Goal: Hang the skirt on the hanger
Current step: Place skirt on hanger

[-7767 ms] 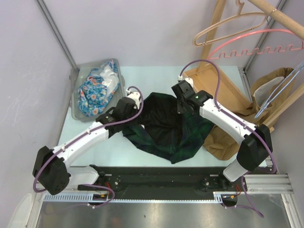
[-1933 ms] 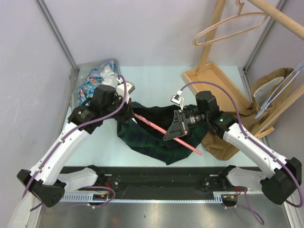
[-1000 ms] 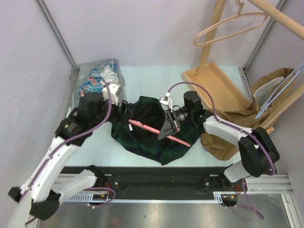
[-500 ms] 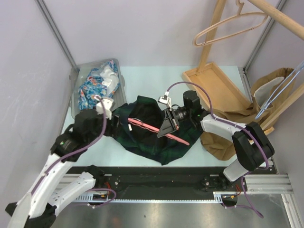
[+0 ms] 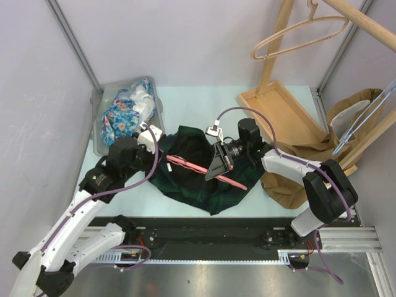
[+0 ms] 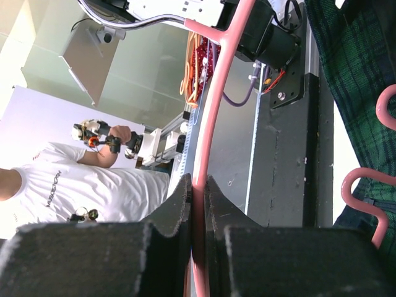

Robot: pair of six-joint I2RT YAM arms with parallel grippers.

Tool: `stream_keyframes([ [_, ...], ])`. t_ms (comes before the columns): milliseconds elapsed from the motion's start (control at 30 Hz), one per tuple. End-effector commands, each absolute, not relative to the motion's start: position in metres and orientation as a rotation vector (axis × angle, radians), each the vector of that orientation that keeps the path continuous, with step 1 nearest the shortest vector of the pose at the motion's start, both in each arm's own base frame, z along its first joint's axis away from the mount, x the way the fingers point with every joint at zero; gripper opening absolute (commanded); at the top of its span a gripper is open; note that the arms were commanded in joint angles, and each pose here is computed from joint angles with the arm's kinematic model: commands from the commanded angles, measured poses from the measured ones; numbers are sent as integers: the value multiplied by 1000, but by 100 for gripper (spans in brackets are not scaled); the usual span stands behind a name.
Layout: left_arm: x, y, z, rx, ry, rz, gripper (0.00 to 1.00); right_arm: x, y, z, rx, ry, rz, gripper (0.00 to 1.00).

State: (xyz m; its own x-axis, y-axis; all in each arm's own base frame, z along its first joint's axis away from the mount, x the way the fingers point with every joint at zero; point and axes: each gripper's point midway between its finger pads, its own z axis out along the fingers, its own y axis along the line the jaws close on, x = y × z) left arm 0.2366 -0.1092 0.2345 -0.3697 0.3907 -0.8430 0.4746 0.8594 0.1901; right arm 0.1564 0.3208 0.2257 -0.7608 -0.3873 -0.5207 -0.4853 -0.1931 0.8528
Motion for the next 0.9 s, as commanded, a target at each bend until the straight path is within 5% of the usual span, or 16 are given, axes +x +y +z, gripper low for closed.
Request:
stream_keyframes([
  [0,249,-123,231,790,1901,-89,66,148,318,252,-1199,1763,2086,0],
  [300,240,-152,238,868,1764,-272,48,149,317,261,-1196,1746,2090,0],
  [533,238,-180,243,898,1710,-443,20,144,314,268,-1216,1726,2087,0],
  [700,223,-196,254,959,1651,-567,22,143,313,271,-1215,1718,2083,0],
  [867,208,-198,266,989,1597,-616,34,140,312,276,-1218,1713,2084,0],
])
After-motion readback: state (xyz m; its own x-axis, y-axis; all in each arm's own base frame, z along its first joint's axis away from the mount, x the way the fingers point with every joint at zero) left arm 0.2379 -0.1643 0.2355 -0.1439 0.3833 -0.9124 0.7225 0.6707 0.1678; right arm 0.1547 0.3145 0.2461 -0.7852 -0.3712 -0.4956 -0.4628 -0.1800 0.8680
